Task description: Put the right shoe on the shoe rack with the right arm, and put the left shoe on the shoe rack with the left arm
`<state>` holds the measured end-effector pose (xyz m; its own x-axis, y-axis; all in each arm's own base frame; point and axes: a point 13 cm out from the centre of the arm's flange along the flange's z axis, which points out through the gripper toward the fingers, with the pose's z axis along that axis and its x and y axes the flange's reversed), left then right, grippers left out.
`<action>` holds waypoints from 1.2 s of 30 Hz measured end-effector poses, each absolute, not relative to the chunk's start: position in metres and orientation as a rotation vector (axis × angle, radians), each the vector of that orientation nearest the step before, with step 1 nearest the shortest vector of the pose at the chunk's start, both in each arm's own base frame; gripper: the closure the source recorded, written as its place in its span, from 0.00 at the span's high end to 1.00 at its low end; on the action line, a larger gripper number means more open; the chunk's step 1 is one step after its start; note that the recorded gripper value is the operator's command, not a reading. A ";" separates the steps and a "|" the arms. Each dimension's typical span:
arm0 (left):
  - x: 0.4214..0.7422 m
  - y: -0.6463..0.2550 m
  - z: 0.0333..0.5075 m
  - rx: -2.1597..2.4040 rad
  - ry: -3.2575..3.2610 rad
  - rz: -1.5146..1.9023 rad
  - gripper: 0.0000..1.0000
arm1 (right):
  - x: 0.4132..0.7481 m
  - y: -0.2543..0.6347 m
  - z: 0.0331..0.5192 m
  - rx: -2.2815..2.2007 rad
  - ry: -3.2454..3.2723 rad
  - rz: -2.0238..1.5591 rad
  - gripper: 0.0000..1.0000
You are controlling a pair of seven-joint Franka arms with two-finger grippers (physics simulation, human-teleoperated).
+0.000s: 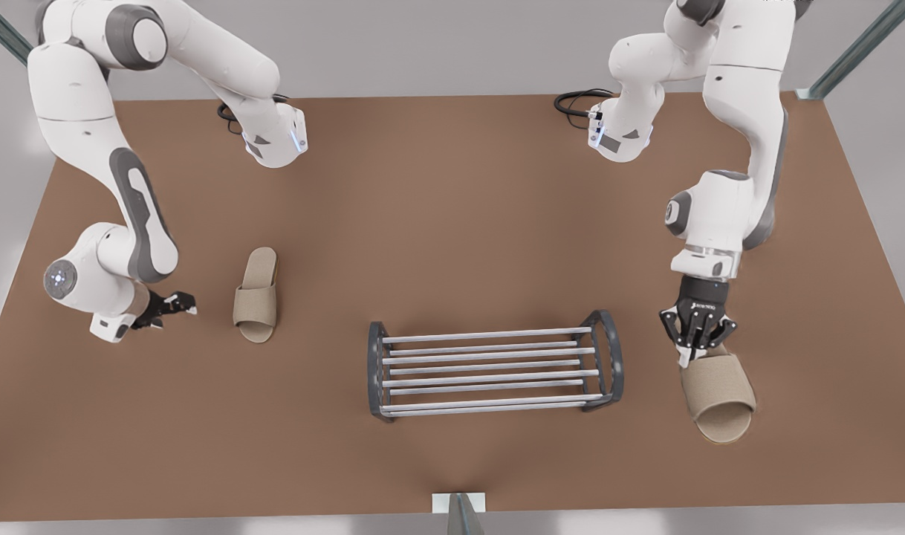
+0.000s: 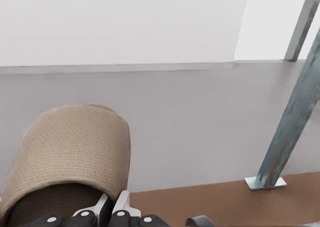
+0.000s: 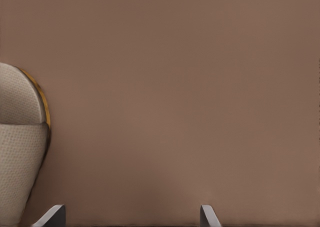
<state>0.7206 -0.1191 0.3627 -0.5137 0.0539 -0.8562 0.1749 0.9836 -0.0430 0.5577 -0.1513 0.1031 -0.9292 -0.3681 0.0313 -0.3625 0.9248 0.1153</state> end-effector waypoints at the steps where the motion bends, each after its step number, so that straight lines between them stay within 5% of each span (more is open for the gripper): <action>1: 0.720 -0.143 0.361 0.182 2.108 -0.185 0.21 | 0.556 -0.154 0.106 0.601 -3.026 -0.166 1.00; 11: 0.696 -0.287 0.347 0.292 2.125 -0.390 0.21 | 0.495 -0.192 0.106 0.649 -2.974 -0.279 1.00; 24: 0.675 -0.325 0.338 0.294 2.161 -0.459 0.21 | 0.377 -0.180 0.092 0.575 -2.874 -0.507 1.00; 30: 0.672 -0.328 0.298 0.279 2.227 -0.476 0.21 | 0.337 -0.140 0.074 0.562 -2.791 -0.590 1.00; 32: 0.671 -0.327 0.285 0.273 2.248 -0.479 0.21 | 0.362 -0.134 0.085 0.588 -2.821 -0.569 1.00; 36: 0.669 -0.327 0.262 0.262 2.284 -0.486 0.21 | 0.561 -0.047 0.233 0.971 -2.974 -0.341 1.00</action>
<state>0.6690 -0.3270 0.2624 -0.6811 0.0370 -0.7313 0.3316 0.9060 -0.2630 0.5605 -0.0473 0.2331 -0.8097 -0.5824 -0.0722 -0.5836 0.7862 0.2033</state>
